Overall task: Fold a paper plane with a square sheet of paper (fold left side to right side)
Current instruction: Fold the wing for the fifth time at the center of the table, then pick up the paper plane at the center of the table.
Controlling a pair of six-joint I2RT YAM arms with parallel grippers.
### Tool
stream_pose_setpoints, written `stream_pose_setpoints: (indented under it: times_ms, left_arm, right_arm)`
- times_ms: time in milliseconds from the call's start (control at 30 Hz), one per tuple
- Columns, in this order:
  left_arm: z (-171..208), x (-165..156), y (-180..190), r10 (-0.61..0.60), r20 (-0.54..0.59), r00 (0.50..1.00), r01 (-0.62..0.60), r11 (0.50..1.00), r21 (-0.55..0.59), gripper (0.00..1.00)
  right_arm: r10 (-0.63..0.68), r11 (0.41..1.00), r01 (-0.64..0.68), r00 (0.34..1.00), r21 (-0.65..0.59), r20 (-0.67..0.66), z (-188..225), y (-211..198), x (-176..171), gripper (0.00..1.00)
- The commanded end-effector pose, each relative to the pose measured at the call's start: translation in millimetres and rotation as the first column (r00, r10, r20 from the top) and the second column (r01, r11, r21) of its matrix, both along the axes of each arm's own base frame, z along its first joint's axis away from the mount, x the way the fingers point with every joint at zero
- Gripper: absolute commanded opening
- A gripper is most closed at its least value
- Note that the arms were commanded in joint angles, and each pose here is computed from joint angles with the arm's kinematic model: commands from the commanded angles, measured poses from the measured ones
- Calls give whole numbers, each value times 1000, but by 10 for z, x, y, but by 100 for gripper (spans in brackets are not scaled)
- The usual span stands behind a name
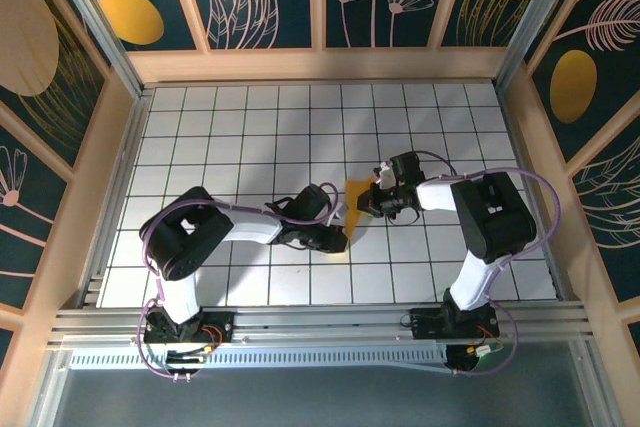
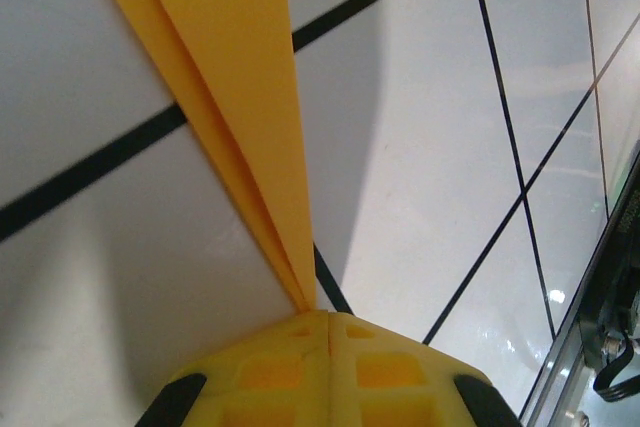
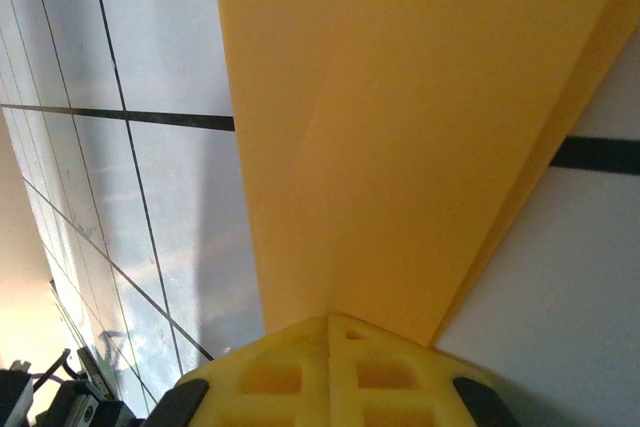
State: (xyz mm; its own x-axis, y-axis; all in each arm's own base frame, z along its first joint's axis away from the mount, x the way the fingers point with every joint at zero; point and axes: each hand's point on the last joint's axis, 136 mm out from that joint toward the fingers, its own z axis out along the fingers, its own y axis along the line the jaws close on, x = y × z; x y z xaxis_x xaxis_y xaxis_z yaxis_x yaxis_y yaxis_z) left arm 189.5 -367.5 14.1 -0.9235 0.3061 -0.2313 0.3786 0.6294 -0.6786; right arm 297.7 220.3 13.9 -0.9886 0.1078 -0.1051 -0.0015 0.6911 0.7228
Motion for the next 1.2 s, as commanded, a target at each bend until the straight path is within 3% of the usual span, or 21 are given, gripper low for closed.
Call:
stream_pose_setpoints:
  times_ms: [0, 267, 467, 567, 733, 867, 1000, 1167]
  left_arm:
    - [-147, -302, 211, -39, -87, 995, 46, 996, 75, 0]
    - [388, -111, 55, 15, 18, 1000, -13, 997, -82, 0]
    - [768, 392, 279, 232, 79, 970, -213, 958, -194, 0]
    - [906, 707, 557, 396, 128, 909, -363, 905, -222, 3]
    - [1124, 1109, 1074, 639, 278, 717, -603, 769, -211, 30]
    - [1217, 1219, 1336, 720, 342, 604, -693, 686, -220, 46]
    - [1231, 1259, 1475, 745, 380, 548, -734, 646, -209, 50]
    - [1213, 1250, 1511, 748, 386, 540, -743, 639, -198, 52]
  right_arm:
    - [-47, 976, 30, 996, -215, -71, -460, -304, -127, 0]
    - [-18, 984, 21, 1000, -177, 17, -190, -180, 136, 0]
    - [-2, 975, 44, 982, -217, 189, 366, -181, 505, 21]
    - [-7, 953, 82, 969, -291, 247, 584, -281, 608, 29]
    - [-2, 868, 143, 959, -475, 284, 718, -436, 615, 44]
    - [30, 820, 133, 962, -557, 273, 672, -369, 546, 51]
    - [61, 783, 114, 964, -612, 258, 544, -240, 547, 54]
    - [87, 739, 89, 971, -668, 224, 330, -174, 548, 55]
